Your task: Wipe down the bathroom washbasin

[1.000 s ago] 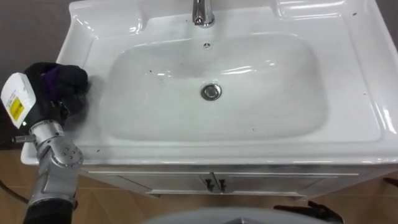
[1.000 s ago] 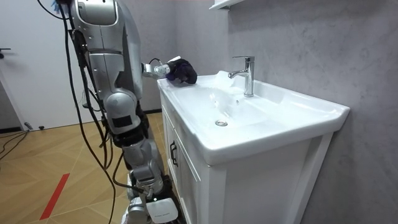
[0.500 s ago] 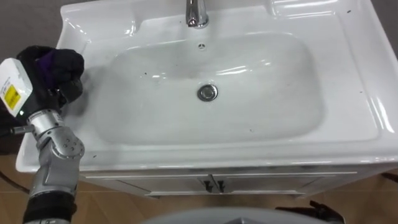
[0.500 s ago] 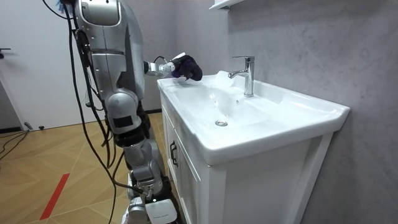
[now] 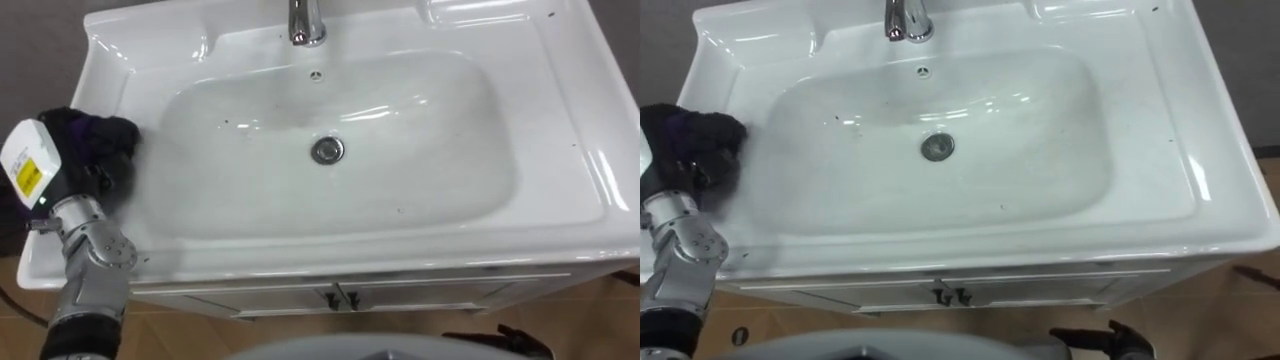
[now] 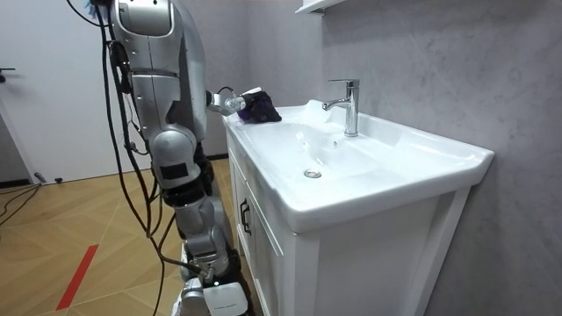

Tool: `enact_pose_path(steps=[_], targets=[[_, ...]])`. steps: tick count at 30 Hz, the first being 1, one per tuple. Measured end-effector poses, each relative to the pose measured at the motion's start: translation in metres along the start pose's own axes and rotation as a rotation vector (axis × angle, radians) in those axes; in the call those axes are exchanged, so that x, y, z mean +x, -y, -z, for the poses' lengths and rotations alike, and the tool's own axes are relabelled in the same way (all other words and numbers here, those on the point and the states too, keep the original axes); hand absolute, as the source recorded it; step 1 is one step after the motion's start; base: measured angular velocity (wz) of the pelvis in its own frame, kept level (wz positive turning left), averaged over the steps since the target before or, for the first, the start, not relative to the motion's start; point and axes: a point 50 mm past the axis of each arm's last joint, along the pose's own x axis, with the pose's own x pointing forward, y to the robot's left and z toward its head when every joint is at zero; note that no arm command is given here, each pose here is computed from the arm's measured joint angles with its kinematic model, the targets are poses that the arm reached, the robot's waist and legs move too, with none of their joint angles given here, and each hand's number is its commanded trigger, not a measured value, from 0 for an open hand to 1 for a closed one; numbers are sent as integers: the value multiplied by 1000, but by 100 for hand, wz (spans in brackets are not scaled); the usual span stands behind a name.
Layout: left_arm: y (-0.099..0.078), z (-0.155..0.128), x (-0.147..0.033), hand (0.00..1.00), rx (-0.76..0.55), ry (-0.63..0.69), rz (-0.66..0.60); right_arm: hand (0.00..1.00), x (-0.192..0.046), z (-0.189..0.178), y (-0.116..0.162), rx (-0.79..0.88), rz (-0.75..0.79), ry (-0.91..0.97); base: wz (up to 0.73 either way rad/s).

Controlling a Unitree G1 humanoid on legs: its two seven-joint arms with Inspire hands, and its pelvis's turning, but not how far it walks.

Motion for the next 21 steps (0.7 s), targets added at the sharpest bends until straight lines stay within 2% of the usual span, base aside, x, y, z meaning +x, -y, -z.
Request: enact_pose_path(steps=[14, 21], targets=[[-4, -1, 3, 0, 105, 52, -10, 0, 0, 0, 2, 3, 11, -3, -2], [-15, -4, 8, 0, 120, 74, -77, 0, -1, 4, 5, 16, 19, -12, 3]])
